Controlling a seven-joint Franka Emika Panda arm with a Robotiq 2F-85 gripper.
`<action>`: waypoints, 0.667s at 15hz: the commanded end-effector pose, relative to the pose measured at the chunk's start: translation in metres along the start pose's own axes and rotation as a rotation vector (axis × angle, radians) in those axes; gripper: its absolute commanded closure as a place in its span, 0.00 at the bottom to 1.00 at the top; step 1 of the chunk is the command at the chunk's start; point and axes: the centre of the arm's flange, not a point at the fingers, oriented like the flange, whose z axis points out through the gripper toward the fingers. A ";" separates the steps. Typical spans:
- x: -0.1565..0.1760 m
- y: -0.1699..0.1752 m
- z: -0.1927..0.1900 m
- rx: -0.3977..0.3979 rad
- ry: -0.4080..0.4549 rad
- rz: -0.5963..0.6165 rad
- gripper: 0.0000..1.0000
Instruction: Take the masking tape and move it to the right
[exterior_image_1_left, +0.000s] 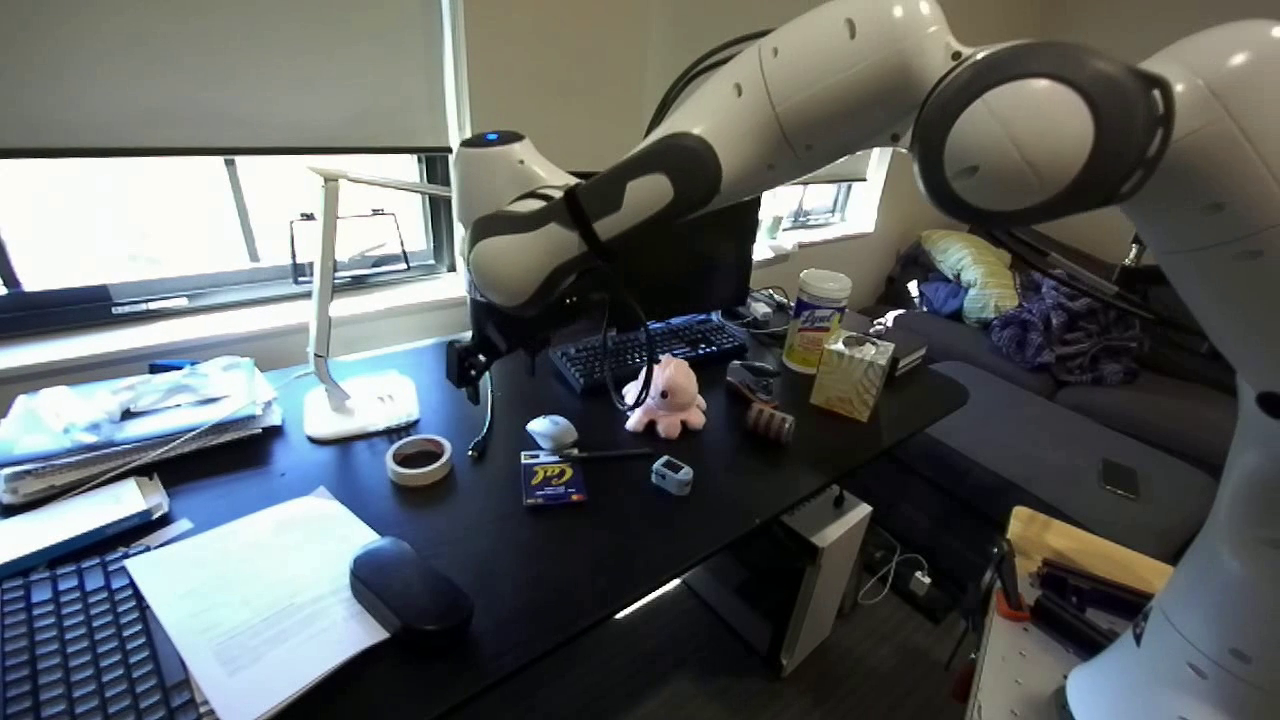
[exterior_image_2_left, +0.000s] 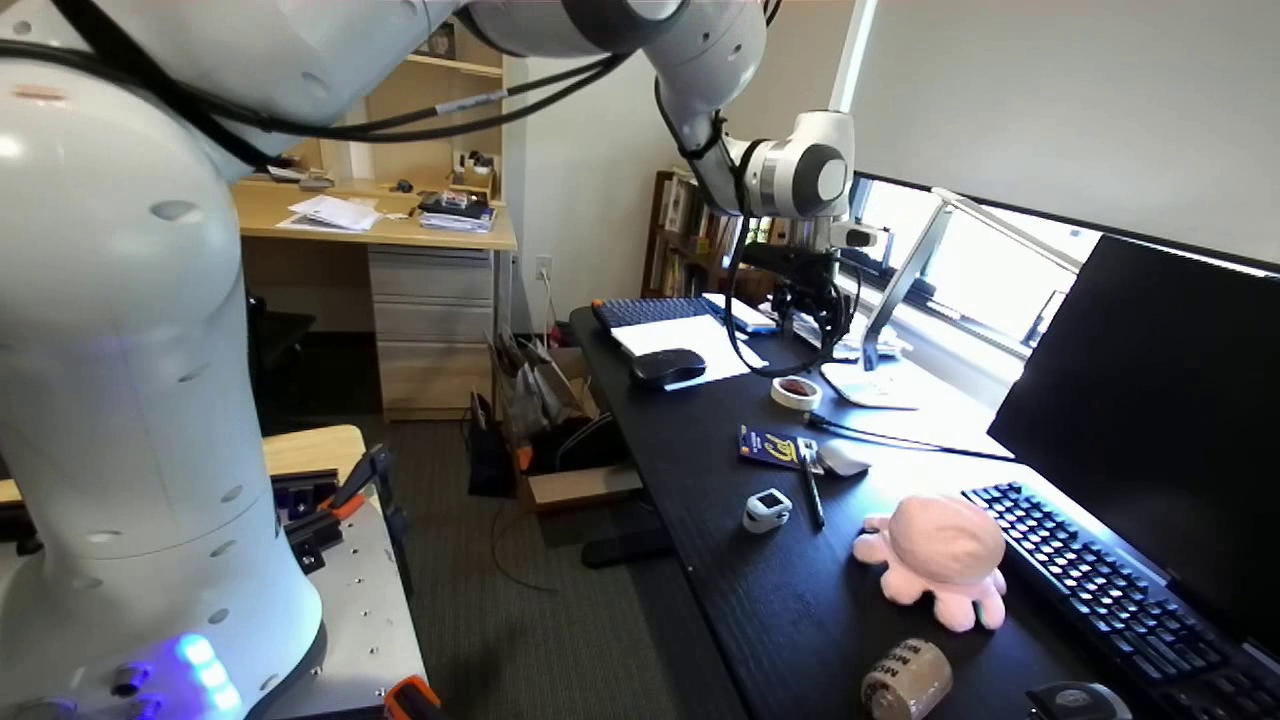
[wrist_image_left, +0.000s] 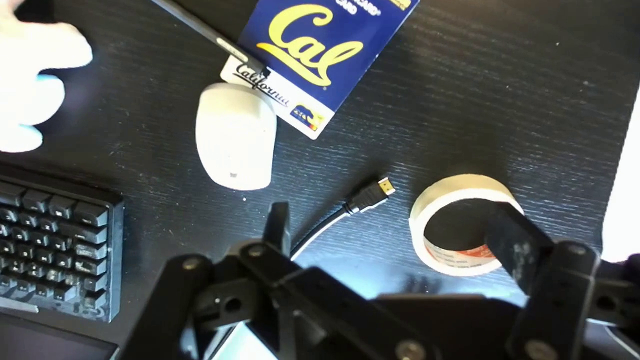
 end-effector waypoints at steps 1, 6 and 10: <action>0.028 -0.027 0.035 -0.065 0.033 0.077 0.00; 0.008 -0.029 0.055 -0.048 0.023 0.063 0.00; 0.014 -0.030 0.065 -0.079 -0.004 0.094 0.00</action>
